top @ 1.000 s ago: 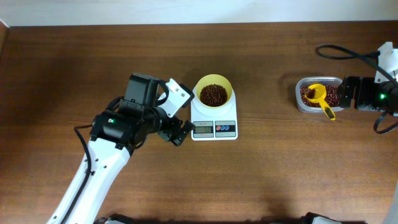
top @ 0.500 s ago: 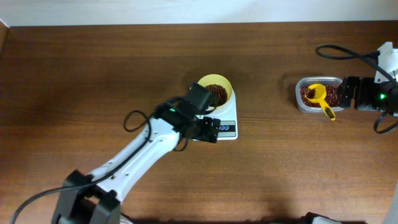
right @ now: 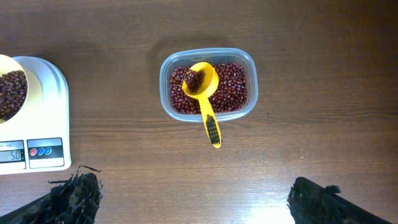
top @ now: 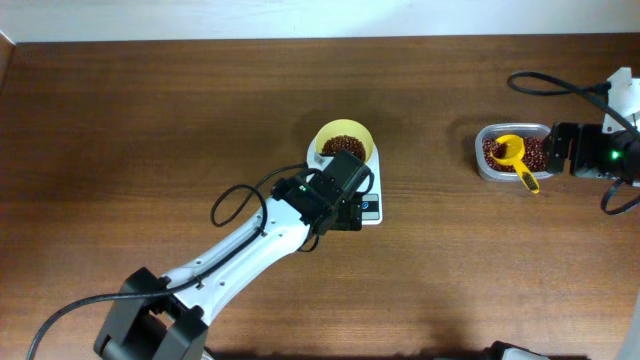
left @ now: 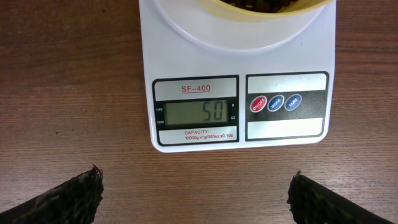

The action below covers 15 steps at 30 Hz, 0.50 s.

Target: Scoop item into bowl and weigh 50g on scale

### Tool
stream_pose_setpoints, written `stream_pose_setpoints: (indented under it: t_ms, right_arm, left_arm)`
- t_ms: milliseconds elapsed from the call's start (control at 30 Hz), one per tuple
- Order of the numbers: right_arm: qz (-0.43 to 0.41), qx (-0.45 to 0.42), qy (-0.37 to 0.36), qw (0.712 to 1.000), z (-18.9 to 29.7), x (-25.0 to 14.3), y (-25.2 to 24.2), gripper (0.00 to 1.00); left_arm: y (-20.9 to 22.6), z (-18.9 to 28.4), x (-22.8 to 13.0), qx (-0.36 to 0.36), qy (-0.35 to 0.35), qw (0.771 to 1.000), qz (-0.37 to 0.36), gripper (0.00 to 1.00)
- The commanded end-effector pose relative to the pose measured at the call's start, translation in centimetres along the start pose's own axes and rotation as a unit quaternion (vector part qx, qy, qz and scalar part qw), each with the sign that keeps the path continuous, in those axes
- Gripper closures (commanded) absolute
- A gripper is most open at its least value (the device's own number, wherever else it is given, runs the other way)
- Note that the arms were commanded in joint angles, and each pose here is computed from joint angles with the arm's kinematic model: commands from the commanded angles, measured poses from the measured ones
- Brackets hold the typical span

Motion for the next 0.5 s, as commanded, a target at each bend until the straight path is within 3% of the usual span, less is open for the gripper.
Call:
stream_pose_setpoints:
  t_ms: [0,467]
  right_arm:
    - [-0.001,-0.003,-0.006,1.000,0.30,0.20,-0.06,0.01]
    - [-0.001,-0.003,-0.006,1.000,0.30,0.19,-0.07,0.01]
  left_arm:
    - [0.18,-0.38,-0.15,0.011,-0.001,1.000,0.006,0.01]
    - [0.29,-0.38,-0.05,0.017,-0.006,1.000,0.006,0.01]
Point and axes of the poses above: each gripper's point midway between its finger pads, its own z axis back along the fingers, its own y axis along the line the jaws close on, x = y × z, the point moved 8 cm from there along z, back along the fingers, and after that the axes turned 6 degrees about z, right-handed, at the moved point
